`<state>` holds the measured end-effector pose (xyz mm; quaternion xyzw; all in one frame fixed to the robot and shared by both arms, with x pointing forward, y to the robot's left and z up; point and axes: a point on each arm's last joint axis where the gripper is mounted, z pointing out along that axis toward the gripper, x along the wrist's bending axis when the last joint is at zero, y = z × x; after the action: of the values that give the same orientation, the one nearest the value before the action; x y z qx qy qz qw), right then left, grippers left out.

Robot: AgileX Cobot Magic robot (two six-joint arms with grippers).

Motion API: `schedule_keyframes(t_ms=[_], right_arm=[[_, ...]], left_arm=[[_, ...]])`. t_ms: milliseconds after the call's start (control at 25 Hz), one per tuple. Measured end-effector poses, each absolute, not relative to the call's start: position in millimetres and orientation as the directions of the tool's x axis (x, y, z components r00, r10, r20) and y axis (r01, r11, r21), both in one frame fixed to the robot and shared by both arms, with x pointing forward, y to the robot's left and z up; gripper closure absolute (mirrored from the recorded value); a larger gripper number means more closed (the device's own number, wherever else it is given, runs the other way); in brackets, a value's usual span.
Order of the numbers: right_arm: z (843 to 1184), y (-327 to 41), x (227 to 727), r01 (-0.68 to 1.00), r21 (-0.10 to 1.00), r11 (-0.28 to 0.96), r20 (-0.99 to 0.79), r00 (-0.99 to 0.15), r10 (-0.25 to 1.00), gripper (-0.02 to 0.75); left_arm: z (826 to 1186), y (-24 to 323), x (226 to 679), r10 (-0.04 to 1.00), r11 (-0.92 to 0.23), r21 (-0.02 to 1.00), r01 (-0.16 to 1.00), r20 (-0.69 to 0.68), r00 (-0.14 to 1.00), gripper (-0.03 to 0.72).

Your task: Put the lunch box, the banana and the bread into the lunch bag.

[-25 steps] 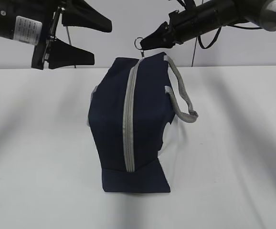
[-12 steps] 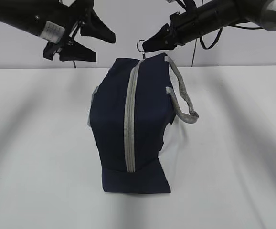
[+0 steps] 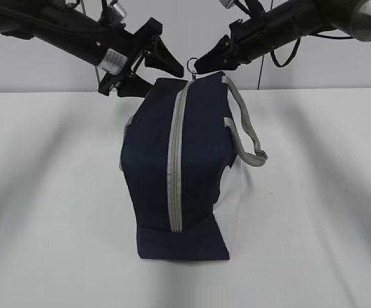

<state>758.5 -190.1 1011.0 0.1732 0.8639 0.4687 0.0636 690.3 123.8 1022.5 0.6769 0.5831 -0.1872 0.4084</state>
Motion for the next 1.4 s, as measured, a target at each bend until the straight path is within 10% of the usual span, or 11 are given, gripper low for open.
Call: schedule_keyframes(t_ms=[240, 560, 1400], right_arm=[[1011, -191, 759, 0.240, 0.829, 0.506, 0.050, -0.931, 0.361, 0.754], [1011, -191, 759, 0.234, 0.829, 0.508, 0.045, -0.933, 0.357, 0.754], [955, -196, 766, 0.365, 0.740, 0.566, 0.146, -0.907, 0.394, 0.754]], left_arm=[[1004, 110, 690, 0.642, -0.017, 0.303, 0.953, -0.727, 0.243, 0.279], [1007, 109, 692, 0.638, 0.001, 0.327, 0.945, -0.728, 0.251, 0.662], [1033, 104, 680, 0.577, -0.089, 0.425, 0.901, -0.715, 0.394, 0.677]])
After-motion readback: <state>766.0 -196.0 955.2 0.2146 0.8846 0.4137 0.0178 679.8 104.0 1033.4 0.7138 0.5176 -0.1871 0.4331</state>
